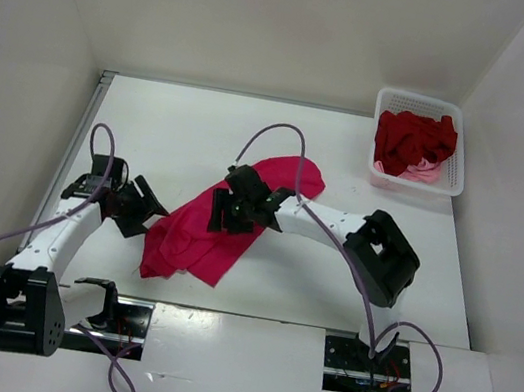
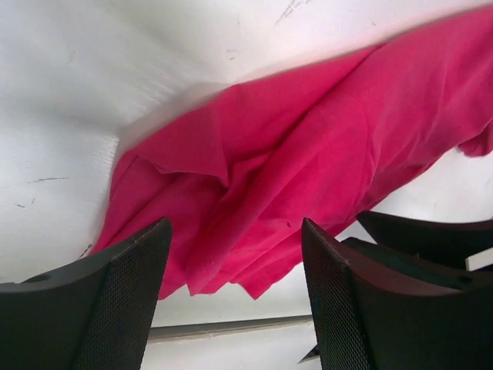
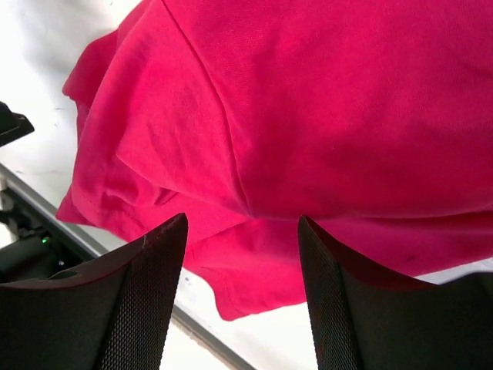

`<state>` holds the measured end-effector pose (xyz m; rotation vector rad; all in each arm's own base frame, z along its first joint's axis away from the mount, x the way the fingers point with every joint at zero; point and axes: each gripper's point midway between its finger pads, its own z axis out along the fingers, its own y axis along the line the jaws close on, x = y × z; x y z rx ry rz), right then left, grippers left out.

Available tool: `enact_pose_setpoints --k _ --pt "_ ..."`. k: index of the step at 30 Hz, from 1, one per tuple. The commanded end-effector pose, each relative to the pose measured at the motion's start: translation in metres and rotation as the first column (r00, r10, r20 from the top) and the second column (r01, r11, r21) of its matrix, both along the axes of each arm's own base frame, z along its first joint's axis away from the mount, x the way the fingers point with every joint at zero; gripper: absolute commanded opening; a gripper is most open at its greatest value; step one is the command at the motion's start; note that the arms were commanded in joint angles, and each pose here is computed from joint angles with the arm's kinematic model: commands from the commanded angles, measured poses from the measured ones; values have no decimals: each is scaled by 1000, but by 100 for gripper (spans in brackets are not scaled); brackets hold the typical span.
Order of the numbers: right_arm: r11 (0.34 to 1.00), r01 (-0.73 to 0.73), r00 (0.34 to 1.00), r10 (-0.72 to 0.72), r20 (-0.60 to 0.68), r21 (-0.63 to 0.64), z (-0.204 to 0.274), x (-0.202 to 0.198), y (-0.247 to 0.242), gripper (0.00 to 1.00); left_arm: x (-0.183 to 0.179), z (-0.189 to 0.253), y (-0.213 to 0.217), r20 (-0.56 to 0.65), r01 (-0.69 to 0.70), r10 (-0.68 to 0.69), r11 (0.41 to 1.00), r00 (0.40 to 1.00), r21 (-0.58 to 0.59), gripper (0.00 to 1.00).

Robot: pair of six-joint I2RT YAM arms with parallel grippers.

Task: Fold and stack the t-shirts
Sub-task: Flatten out the tshirt

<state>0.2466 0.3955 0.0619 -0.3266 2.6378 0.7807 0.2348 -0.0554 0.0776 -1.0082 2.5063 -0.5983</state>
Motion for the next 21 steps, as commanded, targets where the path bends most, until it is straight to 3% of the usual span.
enact_pose_setpoints --k 1,6,7,8,10,11,14,16,21 --pt "1000 5 995 -5 99 4 13 16 13 65 6 1 4 23 -73 73 997 997 -4 75" --pt "999 16 996 -13 84 -41 -6 26 21 61 -4 -31 1 -63 -85 83 996 995 -26 74" --pt "999 22 995 -19 95 -37 -2 29 23 57 -1 -35 3 -63 -87 87 996 994 -4 74" --pt "999 23 995 -19 96 -37 -2 29 23 45 -4 -42 4 -89 -80 81 997 993 9 72" --pt "999 29 994 -25 108 -31 3 33 25 30 2 -44 7 -82 -73 74 997 994 25 69" --pt "999 37 993 -33 117 -35 6 34 22 16 3 -50 7 -92 -62 64 998 994 29 64" --pt "998 55 989 -50 141 -34 22 38 20 0 12 -54 3 -92 -42 44 999 995 29 51" --pt "997 76 983 -71 172 -28 37 40 14 0 16 -56 0 -99 -20 23 999 995 24 32" --pt "986 152 954 -165 250 71 115 48 -30 0 36 -38 -6 -37 25 -23 999 999 35 6"
